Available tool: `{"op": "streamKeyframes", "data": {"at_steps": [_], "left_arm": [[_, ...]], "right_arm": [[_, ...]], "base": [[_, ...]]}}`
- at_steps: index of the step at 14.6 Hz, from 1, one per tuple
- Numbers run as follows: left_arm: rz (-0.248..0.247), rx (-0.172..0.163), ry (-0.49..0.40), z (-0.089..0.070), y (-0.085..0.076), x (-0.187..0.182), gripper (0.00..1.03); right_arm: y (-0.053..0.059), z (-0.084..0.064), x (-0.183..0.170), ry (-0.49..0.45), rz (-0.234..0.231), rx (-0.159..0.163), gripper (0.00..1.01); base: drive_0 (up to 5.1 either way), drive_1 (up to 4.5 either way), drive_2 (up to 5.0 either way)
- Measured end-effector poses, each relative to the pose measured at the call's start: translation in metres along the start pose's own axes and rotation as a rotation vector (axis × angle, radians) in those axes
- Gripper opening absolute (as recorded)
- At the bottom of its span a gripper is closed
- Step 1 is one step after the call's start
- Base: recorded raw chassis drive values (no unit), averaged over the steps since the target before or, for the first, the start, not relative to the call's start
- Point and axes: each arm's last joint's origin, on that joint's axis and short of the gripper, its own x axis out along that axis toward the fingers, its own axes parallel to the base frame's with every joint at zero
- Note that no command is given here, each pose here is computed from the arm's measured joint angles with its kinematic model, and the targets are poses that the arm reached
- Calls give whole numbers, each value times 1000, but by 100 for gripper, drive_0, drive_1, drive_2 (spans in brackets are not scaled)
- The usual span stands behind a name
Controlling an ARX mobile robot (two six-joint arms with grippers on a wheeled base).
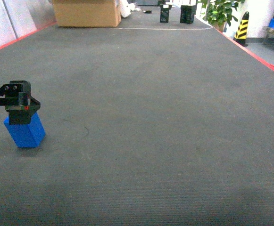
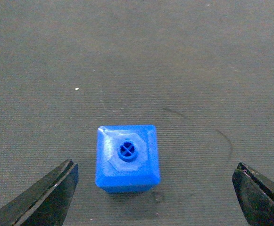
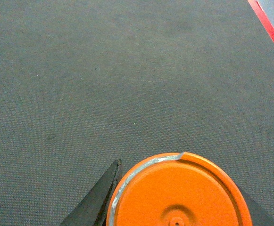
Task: Sort blue parts and orange caps into right shelf containers
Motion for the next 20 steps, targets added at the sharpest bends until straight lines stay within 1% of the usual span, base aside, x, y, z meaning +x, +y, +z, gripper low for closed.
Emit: {"op": "streamKeyframes", "data": {"at_steps": [1,3,6,8,10,11,12,13,14,15,16,17,18,19,20], "left_arm": [[41,-9,23,2,10,17,98],[41,-30,51,3,16,30,98],[7,-33,67,6,11,44,98],[15,-44,86,2,10,55,98],[29,-55,121,-7,11,65,98],[39,-59,132,-10,11,66,89],[36,-68,124,-10,11,66,76],[37,-69,121,-11,10,65,67],[38,-72,131,-13,10,62,55],[40,-70,114,-14,9,51,46],[55,-56,71,-11,9,37,45],[74,-29,-17,-3,7,13,45],[77,-11,-93,4,5,-9,45],[96,30,-203,8,-1,-50,45],[111,63,-253,-6,-6,-92,45]], "right_arm": [[0,0,0,0,0,0,44],[0,0,0,0,0,0,44],[0,0,0,0,0,0,44],[0,0,0,0,0,0,44],[0,0,0,0,0,0,44],[0,0,0,0,0,0,44],[0,0,0,0,0,0,44],[0,0,0,0,0,0,44],[0,0,0,0,0,0,44],[0,0,0,0,0,0,44],[0,0,0,0,0,0,44],[0,0,0,0,0,0,44],[0,0,0,0,0,0,44],[0,0,0,0,0,0,44],[0,0,0,0,0,0,44]], "base": [[0,0,0],[0,0,0],[0,0,0],[0,0,0],[0,0,0],[0,0,0],[0,0,0],[0,0,0],[0,0,0],[0,0,0],[0,0,0],[0,0,0],[0,0,0],[0,0,0],[0,0,0]]}}
